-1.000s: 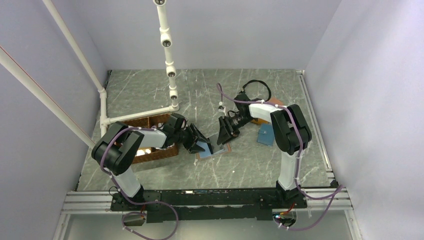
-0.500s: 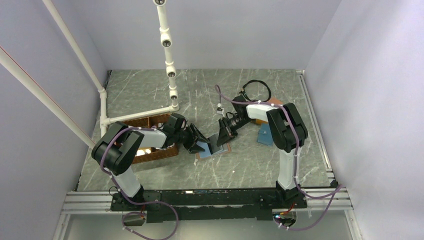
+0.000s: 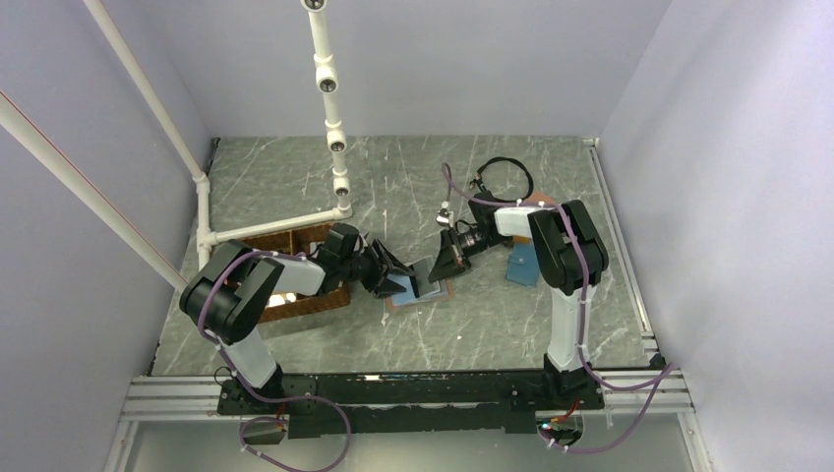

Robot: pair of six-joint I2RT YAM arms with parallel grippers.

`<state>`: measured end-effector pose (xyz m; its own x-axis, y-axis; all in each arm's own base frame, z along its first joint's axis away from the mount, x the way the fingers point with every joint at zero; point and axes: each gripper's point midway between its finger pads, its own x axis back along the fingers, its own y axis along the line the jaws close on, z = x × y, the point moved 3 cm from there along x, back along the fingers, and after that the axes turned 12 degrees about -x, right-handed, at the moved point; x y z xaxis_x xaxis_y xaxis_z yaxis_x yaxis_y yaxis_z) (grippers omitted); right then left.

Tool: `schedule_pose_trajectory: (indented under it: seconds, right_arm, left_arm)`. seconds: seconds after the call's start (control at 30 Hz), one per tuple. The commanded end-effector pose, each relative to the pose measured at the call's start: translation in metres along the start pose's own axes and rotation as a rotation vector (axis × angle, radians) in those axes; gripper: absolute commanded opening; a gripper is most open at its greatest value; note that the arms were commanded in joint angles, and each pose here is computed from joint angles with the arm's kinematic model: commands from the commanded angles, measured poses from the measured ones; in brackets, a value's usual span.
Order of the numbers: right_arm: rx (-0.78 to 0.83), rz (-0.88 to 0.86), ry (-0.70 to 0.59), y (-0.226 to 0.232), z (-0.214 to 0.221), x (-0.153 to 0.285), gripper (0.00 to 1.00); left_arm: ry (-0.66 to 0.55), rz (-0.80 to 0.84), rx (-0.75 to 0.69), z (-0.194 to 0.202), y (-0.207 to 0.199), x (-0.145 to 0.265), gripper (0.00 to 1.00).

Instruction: Take the credit cards out of the card holder

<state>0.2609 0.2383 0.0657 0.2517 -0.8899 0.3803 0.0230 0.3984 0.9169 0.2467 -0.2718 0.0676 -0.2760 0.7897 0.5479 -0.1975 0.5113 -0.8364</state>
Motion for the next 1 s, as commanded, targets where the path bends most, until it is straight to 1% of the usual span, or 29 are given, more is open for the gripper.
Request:
schedule_pose_trajectory:
  seconds: [0.0, 0.17, 0.37, 0.47, 0.77, 0.97]
  right_arm:
    - [-0.002, -0.187, 0.037, 0.026, 0.003, 0.003, 0.0]
    - [-0.019, -0.272, 0.06, 0.034, 0.006, 0.005, 0.0]
    - [-0.038, -0.276, 0.052, 0.032, 0.005, 0.008, 0.0]
    - [-0.056, -0.291, 0.053, 0.03, 0.004, 0.01, 0.0]
    - [-0.097, -0.309, 0.072, 0.023, 0.006, 0.007, 0.0]
    - [-0.097, -0.31, 0.073, 0.022, 0.007, 0.007, 0.0]
  left_arm:
    - [-0.029, 0.086, -0.019, -0.009, -0.016, -0.001, 0.57]
    - [-0.03, 0.12, -0.013, -0.015, -0.022, -0.006, 0.56]
    - [-0.027, 0.079, 0.009, -0.015, -0.017, -0.007, 0.57]
    - [-0.026, 0.088, 0.011, -0.016, -0.018, -0.007, 0.57]
    - [-0.028, 0.265, 0.019, -0.019, -0.04, -0.007, 0.56]
    - [-0.018, 0.326, -0.019, -0.021, -0.055, -0.005, 0.51]
